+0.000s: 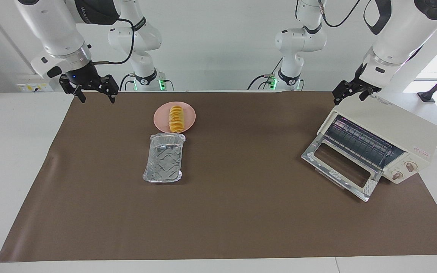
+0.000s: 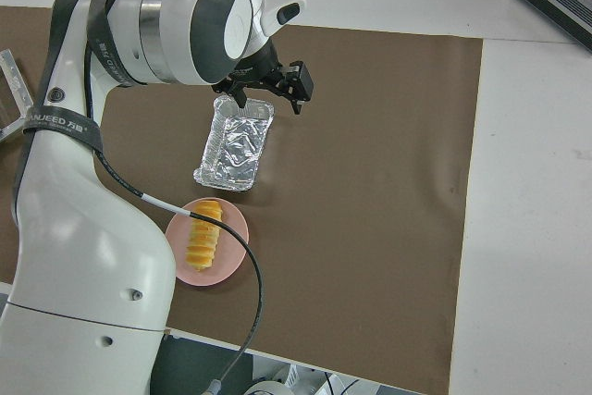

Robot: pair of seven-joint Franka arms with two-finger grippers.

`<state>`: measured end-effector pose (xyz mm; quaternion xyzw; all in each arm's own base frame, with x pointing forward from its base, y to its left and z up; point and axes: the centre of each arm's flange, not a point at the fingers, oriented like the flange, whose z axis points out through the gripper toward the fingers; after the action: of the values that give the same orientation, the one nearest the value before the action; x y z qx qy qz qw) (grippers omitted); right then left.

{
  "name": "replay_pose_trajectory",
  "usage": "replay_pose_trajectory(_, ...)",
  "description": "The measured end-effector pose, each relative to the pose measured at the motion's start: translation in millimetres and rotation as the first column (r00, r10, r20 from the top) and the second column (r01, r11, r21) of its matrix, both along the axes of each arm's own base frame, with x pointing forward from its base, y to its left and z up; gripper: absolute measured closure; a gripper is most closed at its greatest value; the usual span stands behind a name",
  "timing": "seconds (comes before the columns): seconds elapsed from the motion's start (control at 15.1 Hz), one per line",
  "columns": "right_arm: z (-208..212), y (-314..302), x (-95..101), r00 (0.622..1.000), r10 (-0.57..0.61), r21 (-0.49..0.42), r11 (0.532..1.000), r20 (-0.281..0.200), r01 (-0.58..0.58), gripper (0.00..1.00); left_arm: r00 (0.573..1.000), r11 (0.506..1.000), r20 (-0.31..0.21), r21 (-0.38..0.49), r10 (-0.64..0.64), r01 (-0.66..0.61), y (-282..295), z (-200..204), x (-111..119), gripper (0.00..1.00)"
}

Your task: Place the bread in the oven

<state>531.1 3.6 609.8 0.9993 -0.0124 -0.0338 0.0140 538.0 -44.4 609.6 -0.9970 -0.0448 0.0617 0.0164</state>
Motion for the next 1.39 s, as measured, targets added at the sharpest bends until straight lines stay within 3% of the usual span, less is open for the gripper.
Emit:
replay_pose_trajectory(0.46, -1.8, -1.0, -1.0, 1.000, -0.002, 0.000, 1.000, -0.010, 0.002, 0.00, 1.000, 1.000, 0.000, 0.000, 0.000, 0.000, 0.0, 0.0, 0.0, 0.00)
replay_pose_trajectory(0.73, -27.7, 10.0, -10.6, 0.997, 0.004, 0.061, 0.998, -0.078, 0.001, 0.00, 1.000, 1.000, 0.000, 0.000, 0.000, 0.000, 0.0, 0.0, 0.0, 0.00)
replay_pose_trajectory(1.13, -148.6, 101.7, -61.9, 0.975, 0.042, 0.139, 0.990, -0.217, -0.011, 0.00, 1.000, 1.000, 0.000, 0.000, -0.001, 0.001, 0.0, 0.0, 0.0, 0.00)
replay_pose_trajectory(1.39, -211.8, 153.1, -90.8, 0.976, 0.049, 0.137, 0.990, -0.212, -0.020, 0.00, 1.000, 1.000, 0.000, 0.000, 0.004, -0.004, 2.6, 0.0, 0.2, 0.00)
